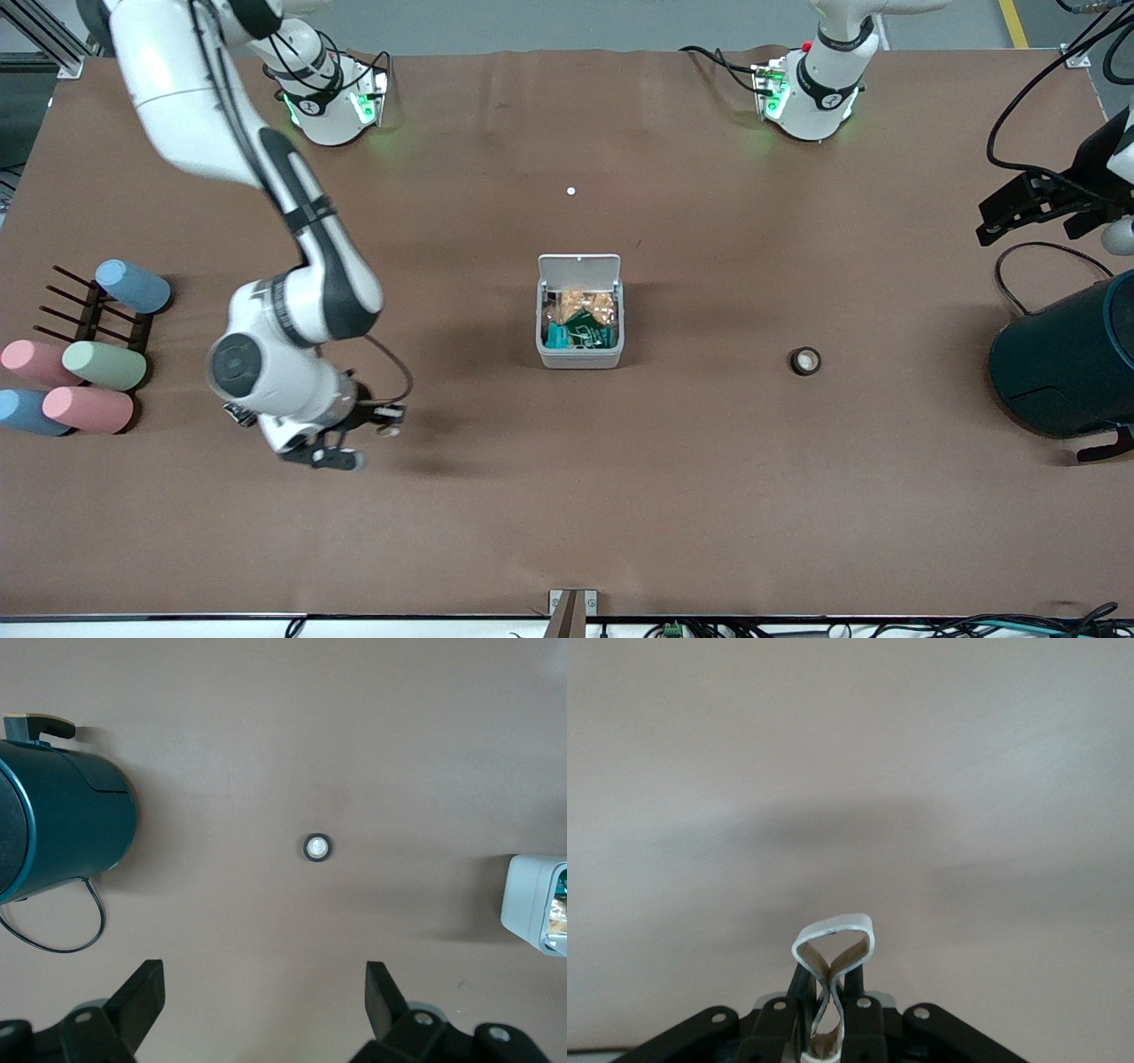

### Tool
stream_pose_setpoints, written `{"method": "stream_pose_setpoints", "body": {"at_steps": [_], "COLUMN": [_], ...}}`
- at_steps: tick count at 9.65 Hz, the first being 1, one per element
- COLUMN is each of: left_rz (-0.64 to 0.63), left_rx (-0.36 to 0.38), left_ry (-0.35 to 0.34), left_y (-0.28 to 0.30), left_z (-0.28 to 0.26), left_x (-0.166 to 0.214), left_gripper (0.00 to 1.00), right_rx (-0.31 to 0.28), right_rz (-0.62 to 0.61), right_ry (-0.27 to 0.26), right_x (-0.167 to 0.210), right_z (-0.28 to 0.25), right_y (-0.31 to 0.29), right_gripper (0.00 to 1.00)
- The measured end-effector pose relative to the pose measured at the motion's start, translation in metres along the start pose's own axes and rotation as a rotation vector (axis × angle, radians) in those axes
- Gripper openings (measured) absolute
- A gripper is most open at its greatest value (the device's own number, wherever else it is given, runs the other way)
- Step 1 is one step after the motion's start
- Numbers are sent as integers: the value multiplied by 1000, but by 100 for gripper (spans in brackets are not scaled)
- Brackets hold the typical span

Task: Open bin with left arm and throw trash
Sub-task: 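Carry the heart clip over the open bin and open the right gripper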

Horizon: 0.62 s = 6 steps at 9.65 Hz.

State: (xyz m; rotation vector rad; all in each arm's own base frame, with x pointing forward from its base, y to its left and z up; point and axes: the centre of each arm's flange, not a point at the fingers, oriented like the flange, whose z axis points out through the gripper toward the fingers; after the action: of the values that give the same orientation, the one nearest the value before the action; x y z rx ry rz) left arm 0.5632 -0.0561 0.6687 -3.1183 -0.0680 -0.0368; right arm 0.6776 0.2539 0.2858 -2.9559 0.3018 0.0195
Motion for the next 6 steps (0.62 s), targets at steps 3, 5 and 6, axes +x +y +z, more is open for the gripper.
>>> {"method": "stream_pose_setpoints", "body": {"at_steps": [3, 5, 6], "left_rz": [11, 15, 16], "left_rx": [-3, -2, -4], "left_ry": [3, -9, -8], "left_y": [8, 11, 14], "left_z": [-7, 7, 35], "left_x": [-7, -2, 15], "left_gripper": [100, 100, 100], "right_rx": [8, 34, 53], "right_rz": [64, 94, 108], "right_ry": [-6, 10, 22], "right_x": [-65, -105, -124], "right_z": [2, 3, 3], "right_y": [-91, -140, -161], "right_gripper": [18, 19, 19]}}
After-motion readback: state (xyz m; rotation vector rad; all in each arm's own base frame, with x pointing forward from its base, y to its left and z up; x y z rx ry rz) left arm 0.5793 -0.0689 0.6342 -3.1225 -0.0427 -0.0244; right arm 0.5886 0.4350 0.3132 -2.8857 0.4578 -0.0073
